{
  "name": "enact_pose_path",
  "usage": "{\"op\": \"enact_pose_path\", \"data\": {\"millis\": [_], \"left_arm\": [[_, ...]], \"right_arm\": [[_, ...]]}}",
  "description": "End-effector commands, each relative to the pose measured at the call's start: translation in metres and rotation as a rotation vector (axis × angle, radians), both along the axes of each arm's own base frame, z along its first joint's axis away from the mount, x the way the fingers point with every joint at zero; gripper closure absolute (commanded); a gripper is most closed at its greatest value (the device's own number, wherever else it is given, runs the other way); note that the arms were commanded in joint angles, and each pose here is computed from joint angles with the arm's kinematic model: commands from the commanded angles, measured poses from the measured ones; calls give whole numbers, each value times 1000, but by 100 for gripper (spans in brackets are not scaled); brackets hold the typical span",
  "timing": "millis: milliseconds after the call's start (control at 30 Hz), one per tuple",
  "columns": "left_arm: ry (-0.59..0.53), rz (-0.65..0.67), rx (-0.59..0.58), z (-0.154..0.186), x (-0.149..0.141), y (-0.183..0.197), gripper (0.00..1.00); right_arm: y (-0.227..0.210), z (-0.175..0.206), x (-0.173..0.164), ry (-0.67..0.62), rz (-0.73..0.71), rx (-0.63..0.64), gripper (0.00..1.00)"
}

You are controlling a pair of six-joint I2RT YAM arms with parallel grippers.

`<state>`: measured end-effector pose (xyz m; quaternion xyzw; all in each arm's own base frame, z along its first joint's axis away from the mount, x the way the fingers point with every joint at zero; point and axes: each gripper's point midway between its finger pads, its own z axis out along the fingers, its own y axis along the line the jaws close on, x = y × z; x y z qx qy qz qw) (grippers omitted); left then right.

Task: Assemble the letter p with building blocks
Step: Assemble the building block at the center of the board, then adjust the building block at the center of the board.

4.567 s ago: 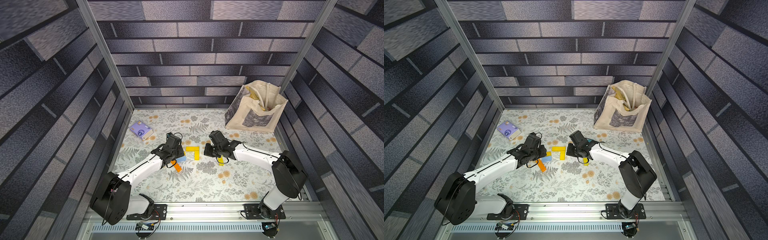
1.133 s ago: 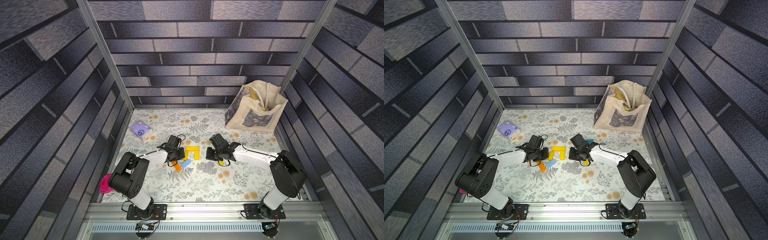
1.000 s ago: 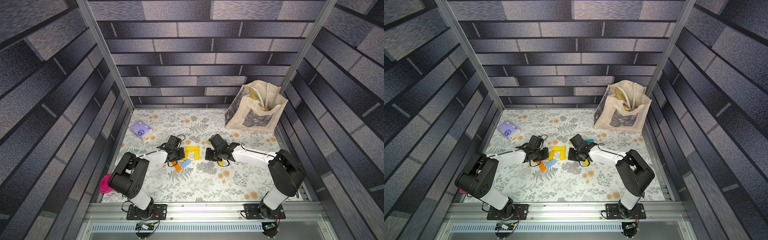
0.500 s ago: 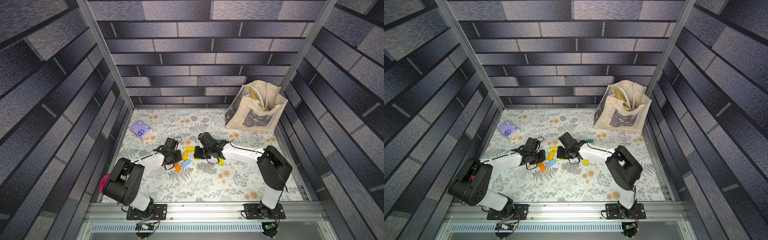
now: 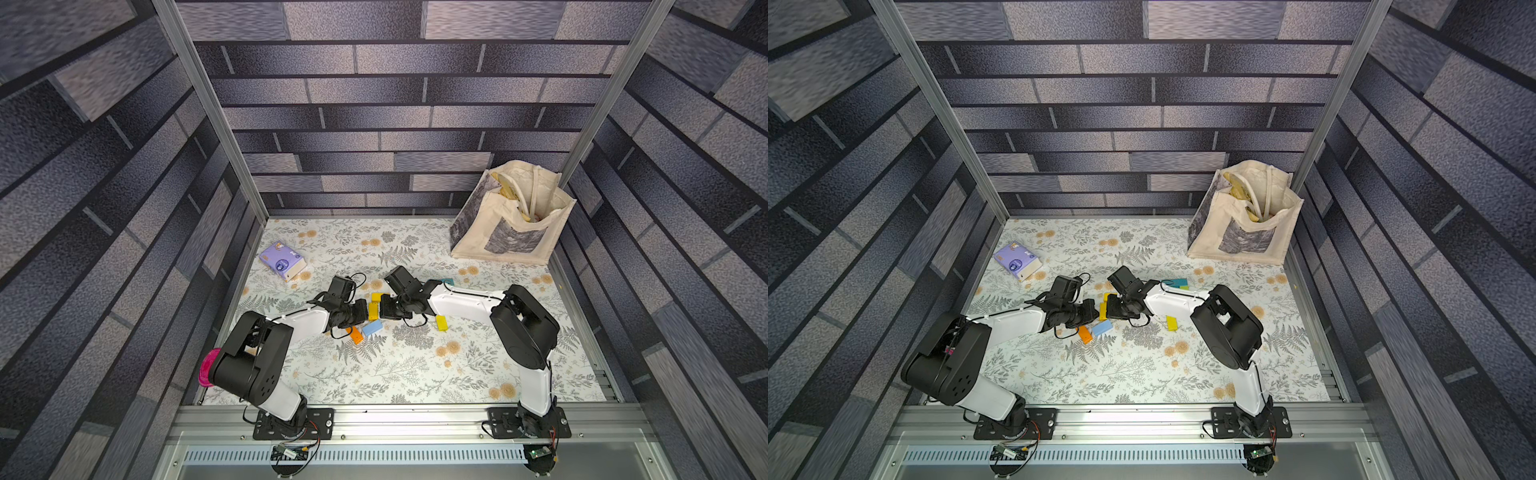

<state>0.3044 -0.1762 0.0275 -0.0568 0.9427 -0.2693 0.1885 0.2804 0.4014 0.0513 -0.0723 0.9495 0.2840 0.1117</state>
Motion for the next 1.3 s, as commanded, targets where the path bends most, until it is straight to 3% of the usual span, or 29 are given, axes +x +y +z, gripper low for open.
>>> {"op": "enact_pose_path", "data": {"millis": [0, 1267], "left_arm": [[20, 0, -4, -6, -4, 2, 100], [46, 43, -11, -13, 12, 10, 100]], "right_arm": [[1, -8, -5, 35, 3, -31, 100], [-6, -33, -30, 108, -1, -74, 100]]}}
